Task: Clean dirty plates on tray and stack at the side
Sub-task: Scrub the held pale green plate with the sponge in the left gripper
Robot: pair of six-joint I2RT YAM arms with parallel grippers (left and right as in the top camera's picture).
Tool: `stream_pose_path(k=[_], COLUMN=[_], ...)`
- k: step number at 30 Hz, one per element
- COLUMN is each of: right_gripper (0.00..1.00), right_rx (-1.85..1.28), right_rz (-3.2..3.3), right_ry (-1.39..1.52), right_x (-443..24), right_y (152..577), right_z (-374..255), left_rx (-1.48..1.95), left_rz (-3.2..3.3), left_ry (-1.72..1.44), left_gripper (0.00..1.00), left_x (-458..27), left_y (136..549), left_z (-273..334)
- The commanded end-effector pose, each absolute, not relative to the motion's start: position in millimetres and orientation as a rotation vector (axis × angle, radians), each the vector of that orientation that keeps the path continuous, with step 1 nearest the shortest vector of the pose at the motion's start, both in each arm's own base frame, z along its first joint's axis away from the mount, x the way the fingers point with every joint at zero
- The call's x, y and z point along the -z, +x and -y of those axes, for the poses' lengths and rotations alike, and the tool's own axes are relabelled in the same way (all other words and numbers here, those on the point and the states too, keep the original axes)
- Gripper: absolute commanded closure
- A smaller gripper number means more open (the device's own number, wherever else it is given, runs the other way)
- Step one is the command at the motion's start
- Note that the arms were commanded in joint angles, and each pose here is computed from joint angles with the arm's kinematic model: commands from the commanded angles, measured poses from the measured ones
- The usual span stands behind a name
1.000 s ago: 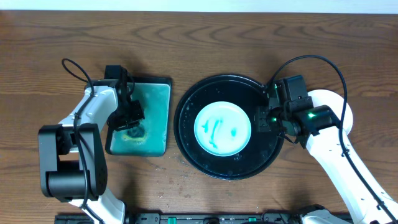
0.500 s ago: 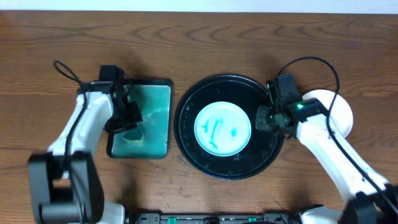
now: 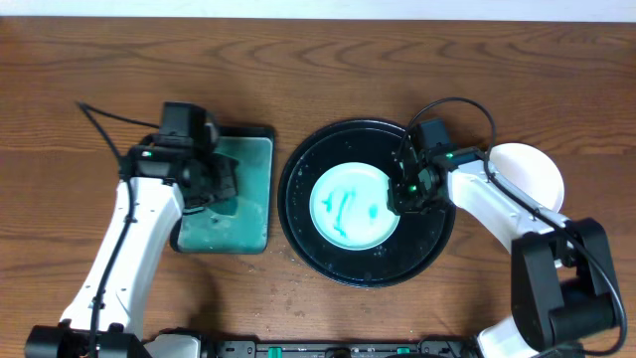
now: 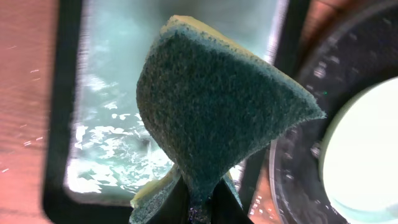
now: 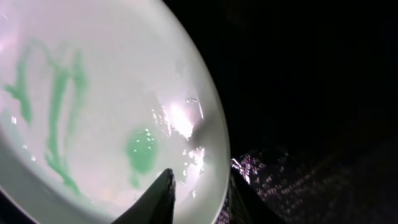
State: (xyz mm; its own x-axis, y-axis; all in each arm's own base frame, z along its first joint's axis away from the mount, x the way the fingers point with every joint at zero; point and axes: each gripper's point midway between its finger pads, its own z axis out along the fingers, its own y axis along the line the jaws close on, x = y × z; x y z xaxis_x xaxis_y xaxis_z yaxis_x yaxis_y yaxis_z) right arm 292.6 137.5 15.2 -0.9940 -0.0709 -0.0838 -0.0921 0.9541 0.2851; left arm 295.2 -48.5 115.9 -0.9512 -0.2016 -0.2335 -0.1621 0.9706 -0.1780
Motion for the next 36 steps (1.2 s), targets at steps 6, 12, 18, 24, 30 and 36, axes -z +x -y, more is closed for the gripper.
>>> stream_pose_path(k=[6,12,18,24,30,36], right_gripper=[0.99,0.99,0.99,0.99,0.99,0.99], right_rx=[-0.476,-0.475,-0.473,-0.473,-0.473,-0.471], right_rz=[-3.122,-3.123,-3.131,-3.138,-3.138,-3.144], right_ry=[-0.219,-0.223,-0.195,-0.159,-0.160,-0.160], right_x=[9.3,9.3,9.3,9.3,9.3,9.4], right_y=[275.6,274.7,274.2,273.8,273.8,272.2], right_z=[-153.2,-154.0,-153.7,-153.6,-153.6,-153.4], left_rx=[0.391,0.750,1.010,1.047,0.898,0.236], left_rz=[-2.824,-2.779,-2.851,-2.943,-3.022,-3.056], left_ry=[-0.137,-0.043,0.033,-0.007,-0.050,-0.156], left_gripper=[0.93,0.93,0.93,0.93,0.93,0.93], left_x=[-124.3,-129.5,-99.3,-55.0,-11.1,29.4], left_y=[298.2,300.2,284.0,272.9,271.8,276.4], left_z=[107.8,194.6,276.3,313.0,306.5,231.0])
